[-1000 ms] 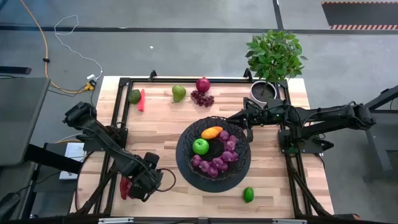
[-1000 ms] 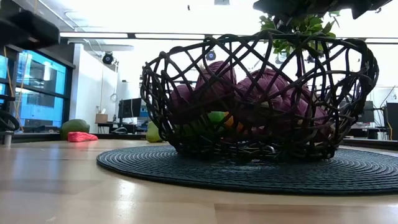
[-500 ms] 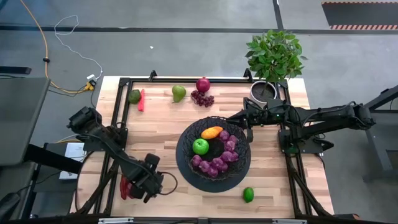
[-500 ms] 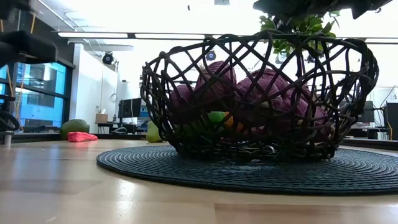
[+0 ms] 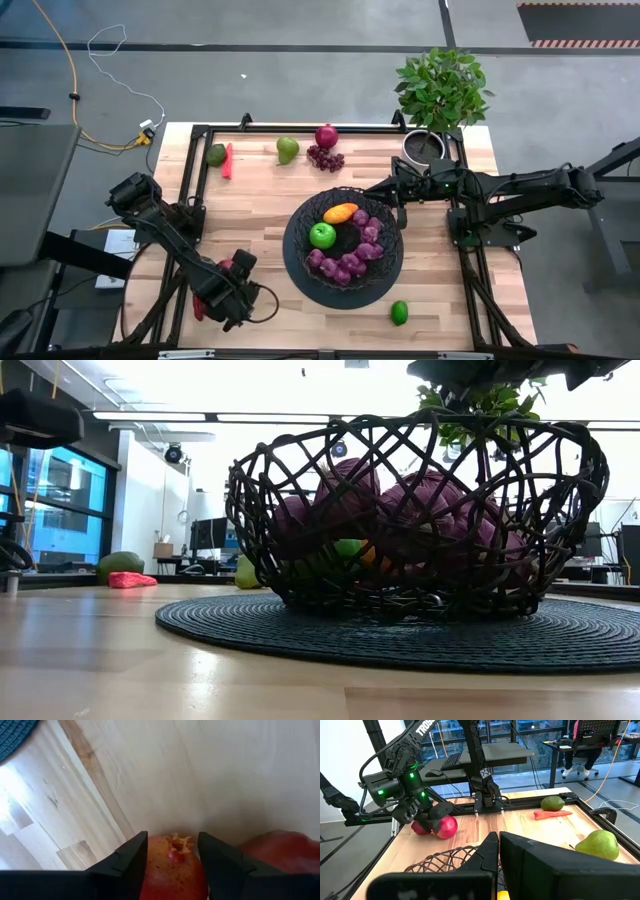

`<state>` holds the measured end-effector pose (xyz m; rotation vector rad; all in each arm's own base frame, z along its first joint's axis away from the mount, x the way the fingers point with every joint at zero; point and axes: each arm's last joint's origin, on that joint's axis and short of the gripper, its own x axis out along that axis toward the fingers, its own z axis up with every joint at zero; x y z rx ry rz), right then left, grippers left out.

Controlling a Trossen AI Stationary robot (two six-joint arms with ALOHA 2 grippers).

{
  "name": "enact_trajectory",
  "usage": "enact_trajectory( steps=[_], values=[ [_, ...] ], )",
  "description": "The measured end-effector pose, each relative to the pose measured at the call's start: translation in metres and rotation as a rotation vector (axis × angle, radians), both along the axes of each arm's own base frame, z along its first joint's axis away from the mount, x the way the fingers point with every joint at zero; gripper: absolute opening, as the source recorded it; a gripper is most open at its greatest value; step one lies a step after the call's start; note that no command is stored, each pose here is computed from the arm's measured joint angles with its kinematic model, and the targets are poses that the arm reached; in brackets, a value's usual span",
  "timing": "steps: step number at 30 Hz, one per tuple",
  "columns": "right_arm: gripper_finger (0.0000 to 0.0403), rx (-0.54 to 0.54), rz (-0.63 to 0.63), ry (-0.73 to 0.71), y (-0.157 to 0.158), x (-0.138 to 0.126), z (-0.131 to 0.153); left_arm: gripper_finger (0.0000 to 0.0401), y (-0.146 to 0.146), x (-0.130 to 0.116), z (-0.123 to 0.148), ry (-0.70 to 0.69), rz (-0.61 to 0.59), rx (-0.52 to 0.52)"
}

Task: Build produce basket
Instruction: Put the red pomegranate into the basket

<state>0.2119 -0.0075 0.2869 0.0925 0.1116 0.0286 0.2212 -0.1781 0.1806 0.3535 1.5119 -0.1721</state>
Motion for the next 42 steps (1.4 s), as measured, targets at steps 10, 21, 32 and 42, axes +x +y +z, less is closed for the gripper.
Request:
enact_trajectory(
  steps=[10, 21, 32, 42],
  values=[
    [0.0, 0.0, 0.0, 0.0, 0.0, 0.0, 0.0, 0.0161, 0.003, -0.003, -0.007, 0.021, -0.047, 0.01],
    [0.0, 0.0, -0.001, 0.0, 0.0, 0.0, 0.0, 0.0155, 0.003, -0.003, -0.007, 0.017, -0.052, 0.019],
    [0.0, 0.003, -0.001, 0.0, 0.0, 0.0, 0.0, 0.0079, 0.008, -0.009, -0.016, 0.046, -0.06, 0.048],
    [0.0, 0.003, -0.001, 0.0, 0.0, 0.0, 0.0, 0.0007, 0.012, -0.006, -0.016, 0.054, -0.034, 0.036]
  ],
)
